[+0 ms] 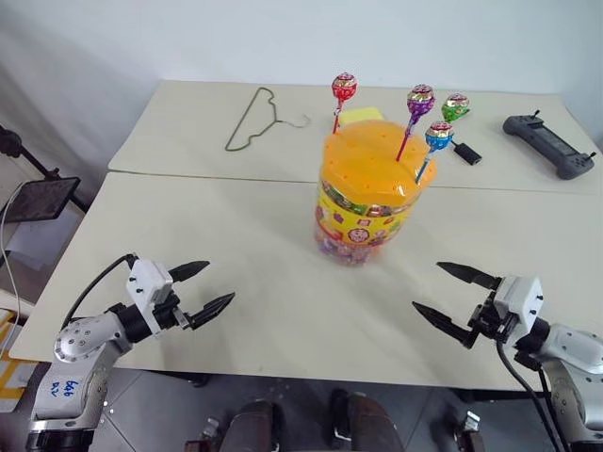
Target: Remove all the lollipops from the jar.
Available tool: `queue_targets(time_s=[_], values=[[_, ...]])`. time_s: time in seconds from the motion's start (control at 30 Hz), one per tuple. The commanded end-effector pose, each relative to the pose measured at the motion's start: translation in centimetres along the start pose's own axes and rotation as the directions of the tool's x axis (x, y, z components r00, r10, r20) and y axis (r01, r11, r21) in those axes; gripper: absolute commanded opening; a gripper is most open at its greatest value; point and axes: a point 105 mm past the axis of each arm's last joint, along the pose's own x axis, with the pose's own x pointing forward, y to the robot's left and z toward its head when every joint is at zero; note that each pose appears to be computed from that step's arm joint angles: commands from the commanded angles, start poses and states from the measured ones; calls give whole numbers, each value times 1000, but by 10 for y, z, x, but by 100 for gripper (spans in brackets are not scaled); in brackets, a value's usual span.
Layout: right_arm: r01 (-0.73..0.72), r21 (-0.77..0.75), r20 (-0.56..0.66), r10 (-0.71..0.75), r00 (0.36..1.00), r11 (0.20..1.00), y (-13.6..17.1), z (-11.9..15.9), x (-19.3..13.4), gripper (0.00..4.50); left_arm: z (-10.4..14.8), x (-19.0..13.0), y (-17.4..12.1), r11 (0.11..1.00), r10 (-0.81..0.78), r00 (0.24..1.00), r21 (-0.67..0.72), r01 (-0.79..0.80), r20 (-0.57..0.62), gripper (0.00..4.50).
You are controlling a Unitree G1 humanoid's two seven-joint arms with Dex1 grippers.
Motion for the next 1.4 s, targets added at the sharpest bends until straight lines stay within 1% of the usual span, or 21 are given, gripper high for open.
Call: queue_targets(time_s=[0.03,0.07,0.1,0.17,0.2,0.27,0.3,0.37,0.43,0.5,0.57,0.63,0.67,0.73,0.83,0.93,1.07,1.1,1.27,1.3,1.4], values=[[58,-6,50,-58,997,998,-10,20,-6,449,15,-3,5,999,-33,999,36,32,25,450],[84,-6,79,-83,993,996,-12,26,-8,449,19,-3,8,999,-37,999,9,36,37,450],[105,9,123,-105,987,994,-12,35,-12,449,27,-3,11,995,-55,995,-76,61,77,450],[155,50,217,-163,963,987,-15,54,-18,449,52,1,16,968,-97,976,-209,138,197,450],[184,74,266,-197,944,980,-18,64,-21,449,65,3,20,954,-106,964,-249,168,243,450],[234,99,342,-254,905,967,-23,81,-26,449,89,8,27,942,-99,938,-273,196,331,450],[260,108,412,-282,867,959,-26,97,-32,449,105,16,34,941,-98,920,-266,209,379,450],[298,140,486,-328,810,944,-28,120,-39,449,129,35,41,941,-120,894,-237,240,431,450],[280,164,538,-324,778,946,-19,136,-41,449,147,53,43,929,-171,869,-217,299,465,450],[249,176,541,-305,784,952,-8,142,-36,449,153,73,45,920,-213,866,-207,334,452,450],[257,181,577,-314,754,949,-3,149,-37,449,161,98,44,917,-266,863,-163,364,430,450],[253,164,591,-300,748,953,0,152,-37,449,168,116,41,901,-318,848,-141,409,424,450],[261,147,596,-296,746,954,1,155,-38,449,174,128,41,896,-326,840,-144,421,433,450],[292,106,598,-296,745,951,0,162,-44,449,190,154,33,887,-364,819,-102,450,443,450],[335,69,578,-312,754,940,-2,166,-54,449,207,175,24,867,-404,791,-82,491,459,450],[368,67,565,-339,752,928,-1,167,-61,449,212,181,18,851,-438,763,-55,523,476,450],[383,87,558,-364,746,919,5,166,-62,450,213,184,16,832,-460,749,-62,551,477,360],[384,90,557,-366,746,919,7,166,-62,450,212,184,15,826,-469,745,-63,560,475,324],[393,108,558,-382,736,913,11,166,-60,450,211,186,15,822,-474,745,-66,565,469,188],[393,109,557,-383,737,913,11,166,-60,450,211,187,15,824,-470,747,-70,563,469,153],[385,120,555,-384,738,915,12,165,-59,450,213,189,14,821,-461,740,-81,565,490,70]])
